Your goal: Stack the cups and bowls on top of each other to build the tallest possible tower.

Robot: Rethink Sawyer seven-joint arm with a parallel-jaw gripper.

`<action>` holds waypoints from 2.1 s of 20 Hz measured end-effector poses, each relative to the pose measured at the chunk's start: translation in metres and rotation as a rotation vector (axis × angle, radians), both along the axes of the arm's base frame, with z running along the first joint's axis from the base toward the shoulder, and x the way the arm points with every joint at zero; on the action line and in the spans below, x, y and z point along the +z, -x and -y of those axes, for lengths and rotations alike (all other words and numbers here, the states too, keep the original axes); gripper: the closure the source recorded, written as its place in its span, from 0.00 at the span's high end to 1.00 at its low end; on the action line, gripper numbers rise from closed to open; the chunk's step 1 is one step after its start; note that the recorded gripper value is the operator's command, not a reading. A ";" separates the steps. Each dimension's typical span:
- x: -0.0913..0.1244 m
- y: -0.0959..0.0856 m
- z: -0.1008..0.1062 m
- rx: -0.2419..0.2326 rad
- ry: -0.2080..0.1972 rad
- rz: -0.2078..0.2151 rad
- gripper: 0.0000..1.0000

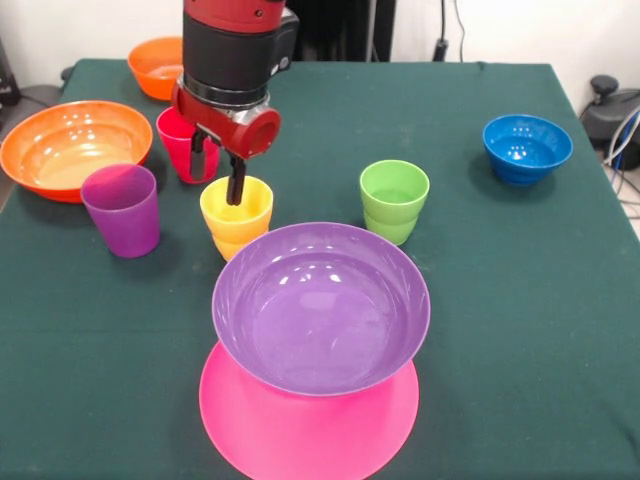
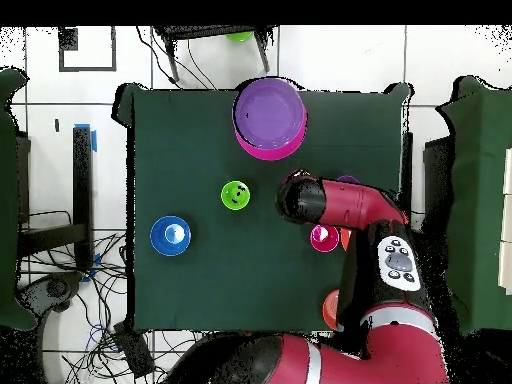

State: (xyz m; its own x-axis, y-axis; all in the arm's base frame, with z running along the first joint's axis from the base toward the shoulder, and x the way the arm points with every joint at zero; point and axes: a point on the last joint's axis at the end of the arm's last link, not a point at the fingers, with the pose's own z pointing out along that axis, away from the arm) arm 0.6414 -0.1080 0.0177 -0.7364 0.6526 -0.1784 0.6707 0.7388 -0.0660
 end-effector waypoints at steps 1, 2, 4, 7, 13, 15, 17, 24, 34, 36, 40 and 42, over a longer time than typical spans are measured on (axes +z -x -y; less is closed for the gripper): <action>-0.001 0.000 0.000 0.002 0.000 -0.001 1.00; -0.001 0.001 -0.001 0.004 0.000 -0.003 1.00; -0.002 0.002 -0.003 0.011 0.000 -0.004 1.00; -0.001 0.002 -0.004 0.014 -0.001 -0.003 1.00; 0.005 -0.002 -0.012 0.027 0.000 0.005 1.00; 0.008 -0.004 -0.020 0.040 0.002 0.010 1.00; 0.011 -0.006 -0.025 0.049 0.004 0.014 1.00; 0.035 -0.015 -0.074 0.125 0.020 0.043 1.00; 0.052 -0.006 -0.149 0.182 -0.012 0.043 1.00; 0.053 -0.002 -0.157 0.184 -0.017 0.039 1.00; 0.053 0.004 -0.162 0.181 -0.020 0.029 1.00; 0.051 0.008 -0.162 0.175 -0.021 0.019 1.00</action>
State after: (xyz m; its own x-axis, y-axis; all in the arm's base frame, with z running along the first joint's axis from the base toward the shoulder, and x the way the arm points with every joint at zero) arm 0.6333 0.0539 0.0692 -0.8356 0.5186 -0.1812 0.5328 0.8454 -0.0372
